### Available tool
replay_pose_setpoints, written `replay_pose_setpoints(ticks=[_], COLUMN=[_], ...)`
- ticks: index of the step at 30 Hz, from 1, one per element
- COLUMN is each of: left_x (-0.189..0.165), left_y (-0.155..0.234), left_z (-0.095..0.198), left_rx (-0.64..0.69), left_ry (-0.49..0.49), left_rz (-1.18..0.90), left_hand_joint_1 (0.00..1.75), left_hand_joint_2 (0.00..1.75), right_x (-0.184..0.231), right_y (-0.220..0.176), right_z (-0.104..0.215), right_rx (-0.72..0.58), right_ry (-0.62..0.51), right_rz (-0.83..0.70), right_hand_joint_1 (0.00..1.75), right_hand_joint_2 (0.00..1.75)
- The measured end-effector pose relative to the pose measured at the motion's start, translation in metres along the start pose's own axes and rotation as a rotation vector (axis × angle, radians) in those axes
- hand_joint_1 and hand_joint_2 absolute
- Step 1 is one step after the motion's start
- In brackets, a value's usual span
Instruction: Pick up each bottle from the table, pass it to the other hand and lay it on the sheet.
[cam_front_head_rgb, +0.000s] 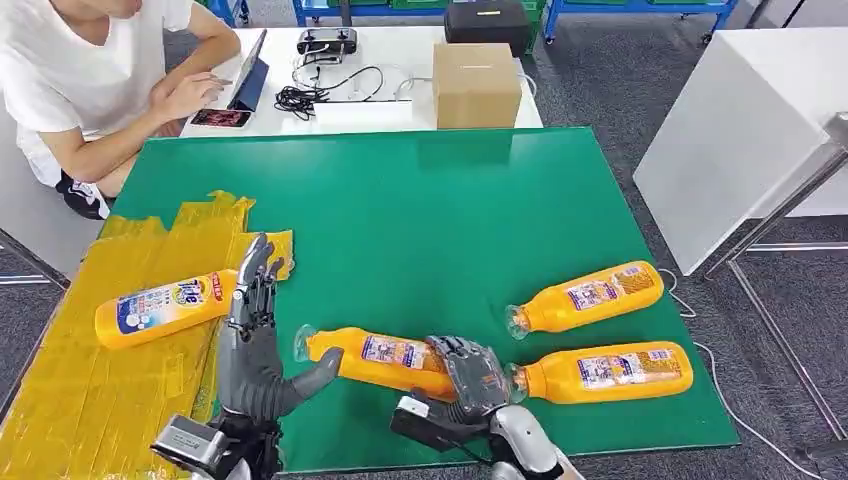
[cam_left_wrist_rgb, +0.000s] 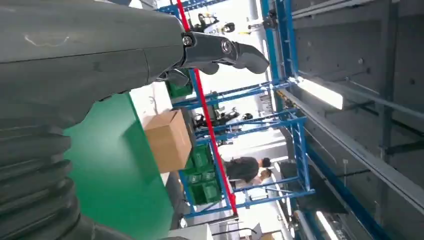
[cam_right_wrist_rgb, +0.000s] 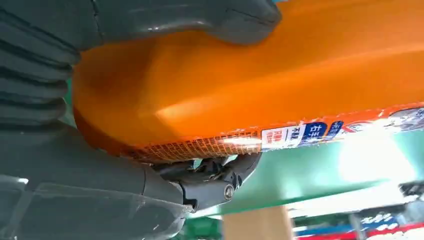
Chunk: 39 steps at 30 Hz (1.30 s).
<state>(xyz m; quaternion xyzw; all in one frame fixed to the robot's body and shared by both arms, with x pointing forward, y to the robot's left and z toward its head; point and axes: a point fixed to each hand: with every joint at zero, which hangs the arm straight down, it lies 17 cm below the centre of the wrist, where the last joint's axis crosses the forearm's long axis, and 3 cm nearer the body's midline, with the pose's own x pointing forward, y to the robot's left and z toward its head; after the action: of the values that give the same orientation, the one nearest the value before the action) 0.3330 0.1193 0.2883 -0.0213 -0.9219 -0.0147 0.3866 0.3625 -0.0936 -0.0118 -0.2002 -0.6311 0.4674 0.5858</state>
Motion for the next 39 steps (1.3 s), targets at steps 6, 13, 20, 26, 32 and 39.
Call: replay_pose_setpoints(ticks=[6, 13, 20, 26, 32, 39], left_x=[0.006, 0.006, 0.003, -0.024, -0.062, -0.087], left_y=[0.004, 0.009, 0.009, -0.008, -0.042, -0.053], left_z=[0.007, 0.009, 0.009, 0.011, 0.017, 0.008], left_rx=[0.015, 0.03, 0.042, -0.036, -0.187, -0.205], left_ry=[0.007, 0.018, 0.039, 0.17, 0.345, 0.42], left_rz=[0.004, 0.006, 0.016, 0.091, 0.282, 0.392], left_hand_joint_1=[0.0, 0.0, 0.0, 0.0, 0.0, 0.0], left_hand_joint_2=[1.75, 1.75, 1.75, 1.75, 1.75, 1.75], right_x=[0.005, -0.005, -0.01, 0.008, 0.05, 0.112], right_y=[-0.046, -0.092, -0.13, -0.153, -0.145, -0.131], right_z=[0.01, 0.019, 0.031, 0.036, 0.026, 0.007], right_rx=[-0.229, -0.427, -0.593, -0.682, -0.607, -0.507], right_ry=[0.012, 0.049, 0.049, -0.035, -0.166, -0.336], right_rz=[-0.22, -0.363, -0.491, -0.569, -0.62, -0.631], right_hand_joint_1=[1.75, 1.75, 1.75, 1.75, 1.75, 1.75], right_hand_joint_2=[1.75, 1.75, 1.75, 1.75, 1.75, 1.75])
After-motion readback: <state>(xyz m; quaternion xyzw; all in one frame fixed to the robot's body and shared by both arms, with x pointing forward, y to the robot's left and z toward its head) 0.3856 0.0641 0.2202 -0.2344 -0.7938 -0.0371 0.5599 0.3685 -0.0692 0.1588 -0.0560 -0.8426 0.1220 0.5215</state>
